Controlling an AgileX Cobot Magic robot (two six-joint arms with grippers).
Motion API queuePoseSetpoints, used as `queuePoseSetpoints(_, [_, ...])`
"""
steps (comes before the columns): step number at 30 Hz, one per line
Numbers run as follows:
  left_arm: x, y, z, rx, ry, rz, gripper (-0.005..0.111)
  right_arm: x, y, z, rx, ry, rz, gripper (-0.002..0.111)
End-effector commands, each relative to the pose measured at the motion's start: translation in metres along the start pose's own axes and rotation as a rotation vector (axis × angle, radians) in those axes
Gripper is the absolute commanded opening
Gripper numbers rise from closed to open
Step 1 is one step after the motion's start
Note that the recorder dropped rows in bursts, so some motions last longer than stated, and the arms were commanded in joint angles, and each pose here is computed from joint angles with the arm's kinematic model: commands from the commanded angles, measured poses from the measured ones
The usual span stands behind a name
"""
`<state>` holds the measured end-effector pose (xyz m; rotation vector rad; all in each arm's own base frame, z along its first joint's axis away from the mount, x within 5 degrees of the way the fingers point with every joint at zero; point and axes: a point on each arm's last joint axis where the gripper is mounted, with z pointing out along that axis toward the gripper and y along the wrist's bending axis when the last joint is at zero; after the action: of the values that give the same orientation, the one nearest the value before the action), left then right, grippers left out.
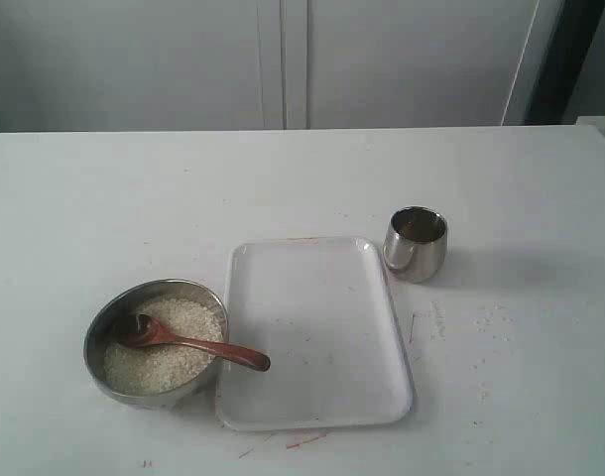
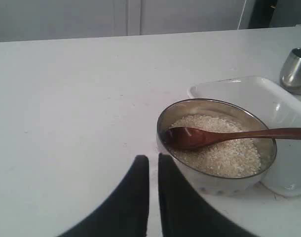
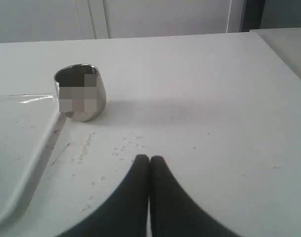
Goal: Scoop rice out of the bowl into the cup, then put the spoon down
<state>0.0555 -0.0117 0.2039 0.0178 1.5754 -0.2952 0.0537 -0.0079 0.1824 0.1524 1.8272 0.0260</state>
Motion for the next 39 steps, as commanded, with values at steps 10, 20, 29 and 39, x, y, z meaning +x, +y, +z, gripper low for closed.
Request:
queuePoseSetpoints(10, [-0.002,-0.001,0.0,0.003,-0.009,-0.012,0.014,-0.009,-0.005,-0.001,0.076,-0.098,-0.368,0.0])
queuePoseSetpoints(20, [-0.002,-0.001,0.0,0.003,-0.009,-0.012,0.014,-0.028,0.014,-0.006,-0.093,-0.352,-0.352,0.0])
queuePoseSetpoints(29, [-0.002,-0.001,0.0,0.003,-0.009,-0.012,0.014,-0.037,0.02,-0.011,-0.245,-0.43,0.071,0.0])
queuePoseSetpoints(39, [-0.002,-0.001,0.0,0.003,-0.009,-0.012,0.014,-0.052,0.014,-0.018,-0.242,-0.324,0.519,0.0])
